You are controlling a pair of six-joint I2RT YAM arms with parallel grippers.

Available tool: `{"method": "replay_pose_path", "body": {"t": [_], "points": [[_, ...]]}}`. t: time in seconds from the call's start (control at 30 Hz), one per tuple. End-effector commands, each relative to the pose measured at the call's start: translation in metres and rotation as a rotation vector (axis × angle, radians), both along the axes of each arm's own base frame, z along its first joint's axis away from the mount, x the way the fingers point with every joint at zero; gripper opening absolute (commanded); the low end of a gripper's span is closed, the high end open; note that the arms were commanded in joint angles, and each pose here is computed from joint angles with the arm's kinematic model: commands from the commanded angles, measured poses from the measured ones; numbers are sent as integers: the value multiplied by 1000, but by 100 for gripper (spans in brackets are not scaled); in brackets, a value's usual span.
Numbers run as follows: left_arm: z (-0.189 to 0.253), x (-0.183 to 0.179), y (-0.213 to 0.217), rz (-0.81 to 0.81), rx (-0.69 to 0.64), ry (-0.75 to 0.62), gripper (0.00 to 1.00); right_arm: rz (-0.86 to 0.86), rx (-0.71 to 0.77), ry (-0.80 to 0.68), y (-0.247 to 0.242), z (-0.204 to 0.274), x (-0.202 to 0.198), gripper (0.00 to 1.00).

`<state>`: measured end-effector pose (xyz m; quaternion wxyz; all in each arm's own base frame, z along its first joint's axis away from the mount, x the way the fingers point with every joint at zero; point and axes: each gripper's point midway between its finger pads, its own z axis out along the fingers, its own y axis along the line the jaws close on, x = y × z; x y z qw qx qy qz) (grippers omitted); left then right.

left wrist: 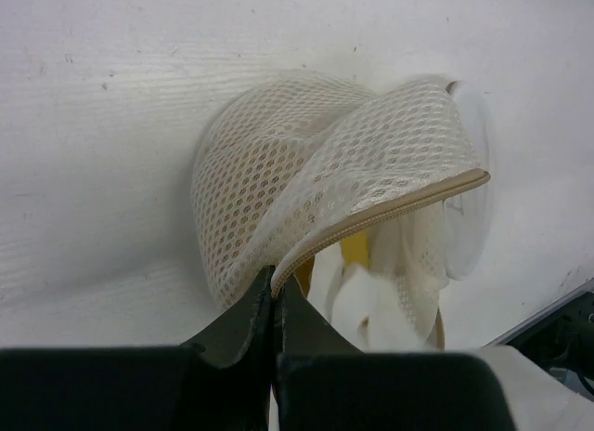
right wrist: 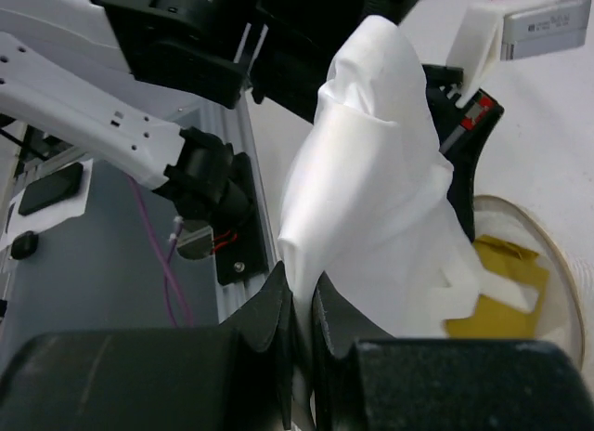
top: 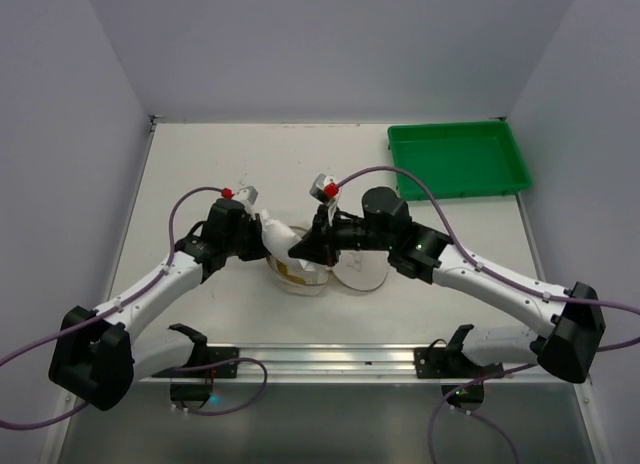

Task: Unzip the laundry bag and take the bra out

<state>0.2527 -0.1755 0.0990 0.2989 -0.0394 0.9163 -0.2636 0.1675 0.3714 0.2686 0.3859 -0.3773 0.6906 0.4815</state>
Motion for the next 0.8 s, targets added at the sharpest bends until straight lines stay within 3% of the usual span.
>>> {"method": "replay_pose_path", "body": {"t": [0.0, 0.2, 0.43, 0.57, 0.77], "points": [[17, 11, -9, -1, -49, -41, 0, 111, 157, -62, -4, 37, -11, 0], [16, 9, -3, 13, -23, -45, 0, -317, 154, -191, -55, 78, 84, 0], [16, 11, -1, 9, -1, -50, 0, -941, 60, -370, -190, 122, 204, 0], [16, 11, -4, -8, -8, -47, 0, -1153, -3, -373, -257, 120, 256, 0], [19, 10, -9, -35, -26, -51, 0, -1327, -111, -321, -333, 89, 328, 0]]}}
